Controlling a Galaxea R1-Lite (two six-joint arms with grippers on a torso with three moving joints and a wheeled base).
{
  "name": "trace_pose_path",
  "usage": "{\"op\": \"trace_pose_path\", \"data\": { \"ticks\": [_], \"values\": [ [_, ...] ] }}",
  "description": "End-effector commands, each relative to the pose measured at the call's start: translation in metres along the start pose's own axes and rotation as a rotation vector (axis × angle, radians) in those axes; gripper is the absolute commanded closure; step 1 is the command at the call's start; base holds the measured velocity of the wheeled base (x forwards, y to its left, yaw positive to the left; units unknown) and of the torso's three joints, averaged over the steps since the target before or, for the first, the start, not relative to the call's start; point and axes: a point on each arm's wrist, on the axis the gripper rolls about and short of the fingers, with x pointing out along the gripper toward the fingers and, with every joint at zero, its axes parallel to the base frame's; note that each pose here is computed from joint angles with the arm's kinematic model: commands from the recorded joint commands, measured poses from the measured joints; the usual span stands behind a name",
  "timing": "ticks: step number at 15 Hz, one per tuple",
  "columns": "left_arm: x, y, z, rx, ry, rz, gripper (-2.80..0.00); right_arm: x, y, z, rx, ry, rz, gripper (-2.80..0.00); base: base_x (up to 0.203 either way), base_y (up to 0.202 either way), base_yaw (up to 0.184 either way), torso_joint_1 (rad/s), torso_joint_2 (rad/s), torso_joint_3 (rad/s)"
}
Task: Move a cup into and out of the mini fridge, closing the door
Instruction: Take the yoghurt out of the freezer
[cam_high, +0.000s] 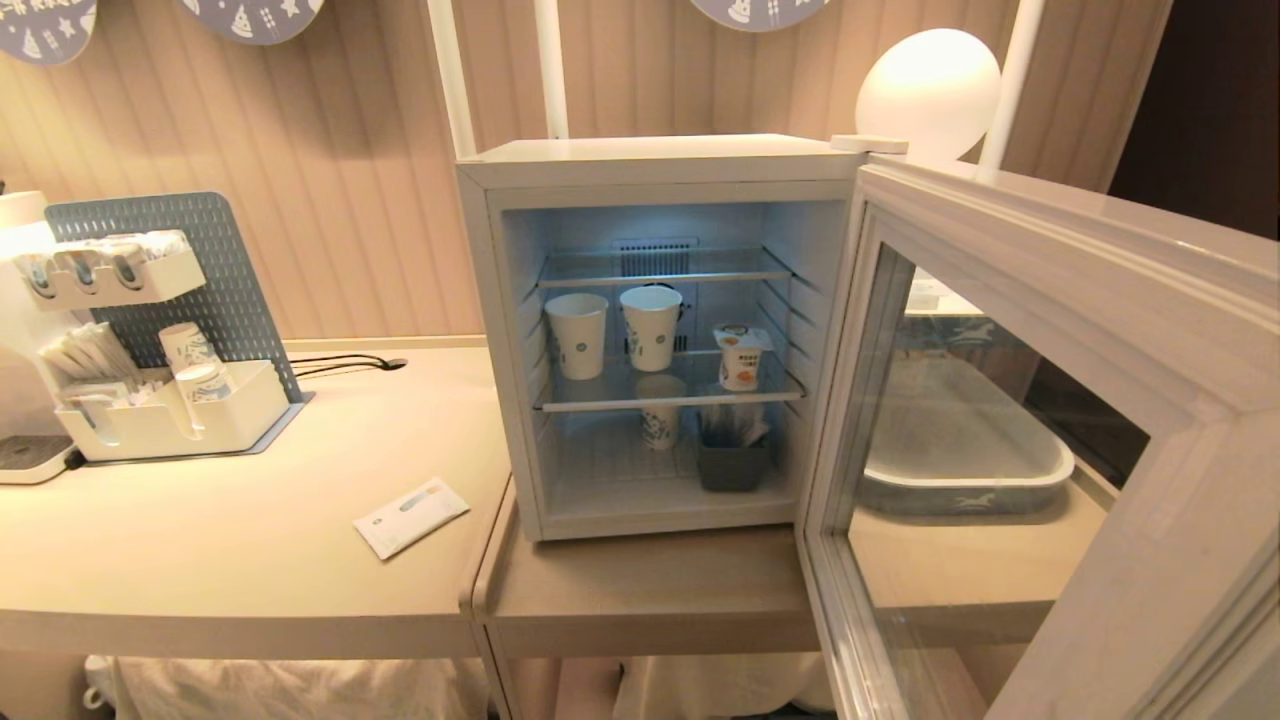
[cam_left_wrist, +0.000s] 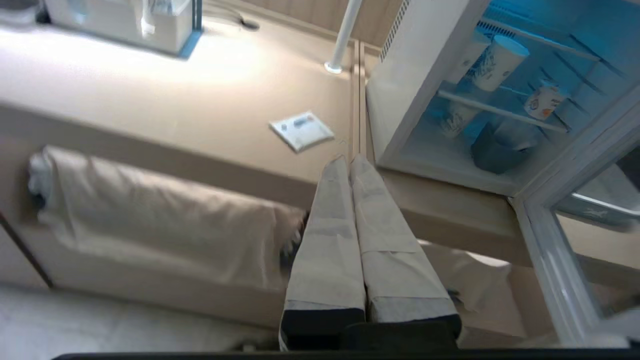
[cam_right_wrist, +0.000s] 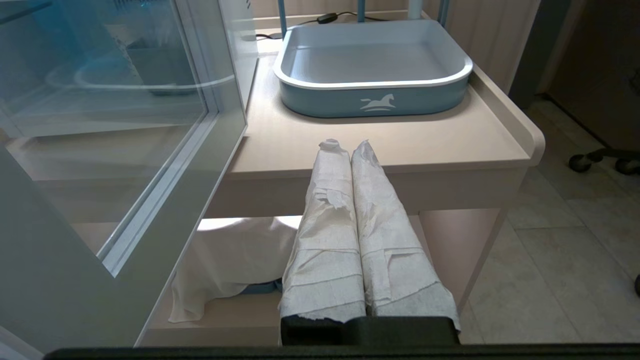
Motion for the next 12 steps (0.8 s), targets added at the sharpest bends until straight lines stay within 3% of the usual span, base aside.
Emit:
{"op": "trace_pose_path", "data": {
  "ticks": [1,3,4,6,9,12],
  "values": [
    [-0.038,0.006,-0.020,-0.048,0.003,0.037,0.00,0.000,0.000,0.000,-0.001,0.004,0.001,0.00,0.000,0.000,0.000,0.000,0.00,0.000],
    [-0.044,-0.015,-0.029,-0.050,-0.014,0.111,0.00,0.000,0.000,0.000,-0.002,0.004,0.001,0.00,0.000,0.000,0.000,0.000,0.00,0.000],
    [-0.047,-0.021,-0.033,-0.041,0.004,0.086,0.00,0.000,0.000,0.000,0.000,0.004,-0.001,0.00,0.000,0.000,0.000,0.000,0.00,0.000],
    [-0.054,-0.011,-0.048,-0.013,0.008,-0.010,0.00,0.000,0.000,0.000,-0.002,0.005,0.000,0.00,0.000,0.000,0.000,0.000,0.00,0.000],
    [-0.030,0.003,-0.093,0.087,-0.008,-0.074,0.00,0.000,0.000,0.000,0.000,0.005,-0.001,0.00,0.000,0.000,0.000,0.000,0.00,0.000],
    [0.029,0.006,-0.109,0.060,-0.083,-0.078,0.00,0.000,0.000,0.000,-0.001,0.005,0.000,0.00,0.000,0.000,0.000,0.000,0.00,0.000]
  ]
}}
